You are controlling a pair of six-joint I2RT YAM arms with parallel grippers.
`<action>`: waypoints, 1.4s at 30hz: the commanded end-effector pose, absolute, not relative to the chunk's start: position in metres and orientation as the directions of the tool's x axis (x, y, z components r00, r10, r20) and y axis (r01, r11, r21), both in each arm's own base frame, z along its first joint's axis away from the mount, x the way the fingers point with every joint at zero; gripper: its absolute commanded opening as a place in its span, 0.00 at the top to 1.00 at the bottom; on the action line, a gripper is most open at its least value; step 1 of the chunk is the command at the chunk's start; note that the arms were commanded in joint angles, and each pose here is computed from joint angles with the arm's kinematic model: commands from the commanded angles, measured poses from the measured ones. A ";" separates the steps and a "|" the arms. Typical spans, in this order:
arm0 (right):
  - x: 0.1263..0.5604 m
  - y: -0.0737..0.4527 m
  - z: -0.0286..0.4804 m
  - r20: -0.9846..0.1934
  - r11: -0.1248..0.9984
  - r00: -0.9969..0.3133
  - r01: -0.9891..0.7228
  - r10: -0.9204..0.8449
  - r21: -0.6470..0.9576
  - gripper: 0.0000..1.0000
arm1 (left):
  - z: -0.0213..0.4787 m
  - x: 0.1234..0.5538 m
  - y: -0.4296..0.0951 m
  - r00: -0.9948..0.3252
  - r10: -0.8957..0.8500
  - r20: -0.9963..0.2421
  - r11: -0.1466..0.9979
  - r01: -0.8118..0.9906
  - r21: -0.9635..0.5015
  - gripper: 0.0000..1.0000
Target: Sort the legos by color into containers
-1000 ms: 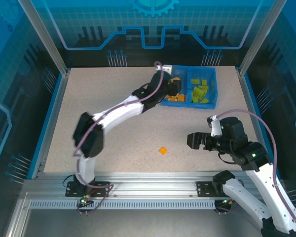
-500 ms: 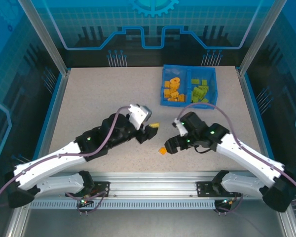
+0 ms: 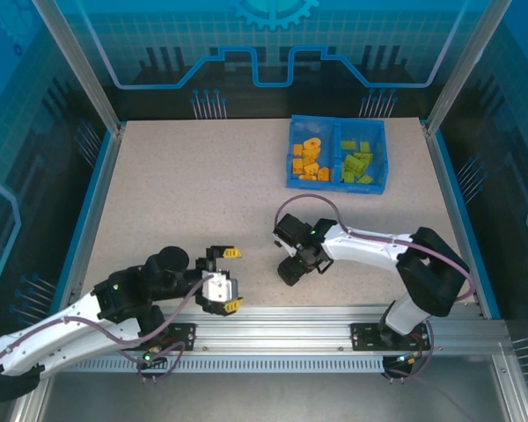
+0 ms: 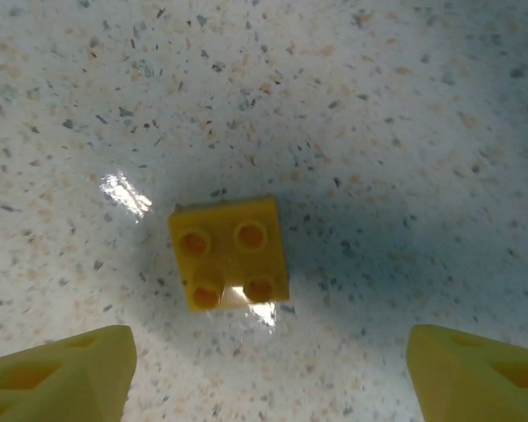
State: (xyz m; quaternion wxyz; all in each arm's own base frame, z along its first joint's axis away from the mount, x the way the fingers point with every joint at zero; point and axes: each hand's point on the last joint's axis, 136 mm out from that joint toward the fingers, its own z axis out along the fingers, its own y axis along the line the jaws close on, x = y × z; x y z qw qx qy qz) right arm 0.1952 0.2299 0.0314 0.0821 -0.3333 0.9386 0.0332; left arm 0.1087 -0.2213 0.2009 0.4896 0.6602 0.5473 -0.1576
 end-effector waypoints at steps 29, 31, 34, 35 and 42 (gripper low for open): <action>0.290 0.210 0.182 -0.673 0.901 -0.688 -0.427 -0.270 0.075 0.72 | 0.201 0.106 -0.219 0.547 0.503 -0.670 0.037 0.760 0.649 0.01; 0.320 0.193 0.198 -0.702 0.928 -0.672 -0.370 -0.236 0.043 0.72 | 0.201 0.107 -0.218 0.537 0.510 -0.672 0.046 0.763 0.644 0.01; 0.373 0.165 0.211 -0.717 0.963 -0.671 -0.271 -0.191 -0.002 0.72 | 0.205 0.109 -0.217 0.532 0.507 -0.679 0.060 0.764 0.643 0.01; 0.392 0.157 0.211 -0.712 0.971 -0.677 -0.240 -0.184 -0.023 0.72 | 0.204 0.108 -0.217 0.529 0.505 -0.682 0.060 0.767 0.639 0.01; 0.501 0.124 0.186 -0.643 0.987 -0.751 -0.085 -0.151 -0.133 0.73 | 0.211 0.115 -0.216 0.463 0.481 -0.745 0.135 0.800 0.584 0.01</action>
